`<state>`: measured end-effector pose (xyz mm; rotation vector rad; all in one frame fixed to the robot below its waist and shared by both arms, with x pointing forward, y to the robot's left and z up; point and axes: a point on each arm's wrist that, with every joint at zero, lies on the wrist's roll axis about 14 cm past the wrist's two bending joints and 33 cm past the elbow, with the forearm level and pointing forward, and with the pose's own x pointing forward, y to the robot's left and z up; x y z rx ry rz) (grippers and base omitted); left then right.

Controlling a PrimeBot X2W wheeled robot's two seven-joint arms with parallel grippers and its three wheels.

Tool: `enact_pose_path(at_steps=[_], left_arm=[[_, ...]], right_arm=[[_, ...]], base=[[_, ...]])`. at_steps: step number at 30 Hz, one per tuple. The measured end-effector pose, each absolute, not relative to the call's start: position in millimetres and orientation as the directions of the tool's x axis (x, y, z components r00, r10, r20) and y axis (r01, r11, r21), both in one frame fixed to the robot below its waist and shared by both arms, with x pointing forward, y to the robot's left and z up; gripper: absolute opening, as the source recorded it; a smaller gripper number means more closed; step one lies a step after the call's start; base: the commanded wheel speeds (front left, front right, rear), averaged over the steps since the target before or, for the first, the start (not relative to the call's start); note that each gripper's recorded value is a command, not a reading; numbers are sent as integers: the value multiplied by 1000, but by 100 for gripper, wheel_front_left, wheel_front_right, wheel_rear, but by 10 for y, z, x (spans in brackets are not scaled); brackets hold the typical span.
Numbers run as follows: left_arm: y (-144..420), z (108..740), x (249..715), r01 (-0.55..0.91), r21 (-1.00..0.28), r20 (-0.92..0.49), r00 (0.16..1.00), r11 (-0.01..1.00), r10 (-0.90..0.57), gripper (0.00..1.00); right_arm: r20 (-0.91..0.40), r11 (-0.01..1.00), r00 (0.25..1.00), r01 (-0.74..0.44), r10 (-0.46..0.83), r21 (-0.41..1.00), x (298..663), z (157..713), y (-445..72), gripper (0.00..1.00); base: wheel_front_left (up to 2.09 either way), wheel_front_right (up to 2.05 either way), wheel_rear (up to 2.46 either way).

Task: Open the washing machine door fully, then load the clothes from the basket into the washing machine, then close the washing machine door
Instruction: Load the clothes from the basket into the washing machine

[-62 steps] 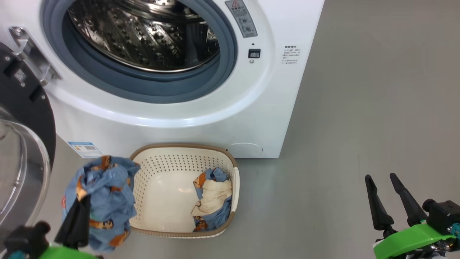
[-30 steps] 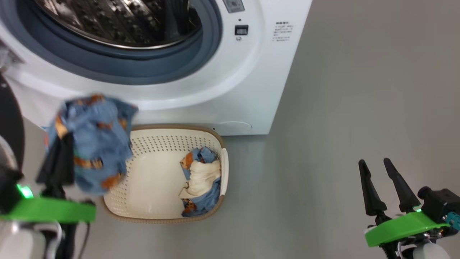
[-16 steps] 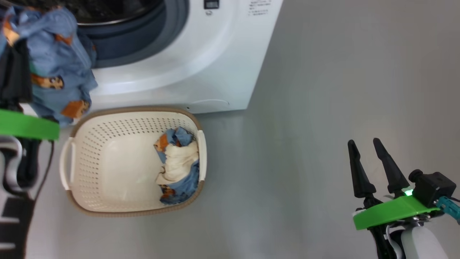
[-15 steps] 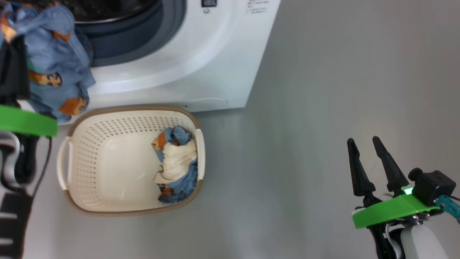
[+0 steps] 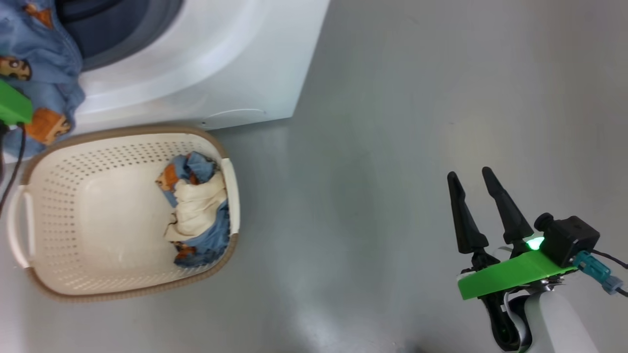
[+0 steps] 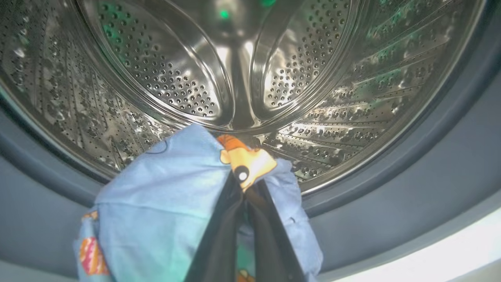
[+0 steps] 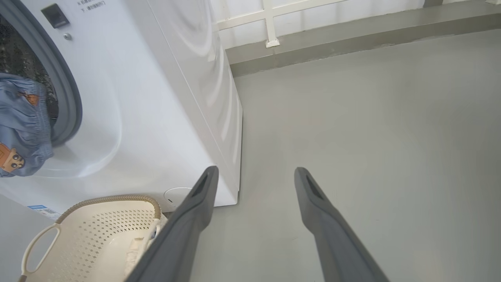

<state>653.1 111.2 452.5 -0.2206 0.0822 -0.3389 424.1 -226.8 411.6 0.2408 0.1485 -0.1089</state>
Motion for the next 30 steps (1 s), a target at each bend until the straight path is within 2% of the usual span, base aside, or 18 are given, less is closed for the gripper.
enact_pose_path(at_steps=[6,16,20,21,22,23,30], left_arm=[[968,4519,6742,335,-218,-62,933,917,-355,0],[1076,5380,7119,345,-157,181,931,925,-316,0],[1104,5442,7131,330,-162,209,932,930,-295,0],[1084,5386,7123,331,-163,197,934,930,-298,12],[1066,5307,7112,329,-168,179,937,929,-299,58],[1047,5217,7092,328,-170,156,940,929,-303,100],[1040,4930,7028,316,-167,79,949,934,-306,100]], right_arm=[[-177,966,979,141,-102,219,4167,4087,-2305,100],[-201,965,974,150,-107,214,4152,4005,-2314,100],[-193,966,976,142,-100,215,4171,4030,-2295,100],[-193,967,976,139,-98,215,4174,4031,-2286,100],[-194,967,976,137,-95,217,4173,4027,-2276,100],[-194,967,977,135,-93,218,4173,4028,-2267,100],[-191,966,977,133,-91,220,4182,4033,-2260,100]], base=[[0,0,0],[0,0,0],[0,0,0],[0,0,0],[0,0,0],[0,0,0],[0,0,0]])
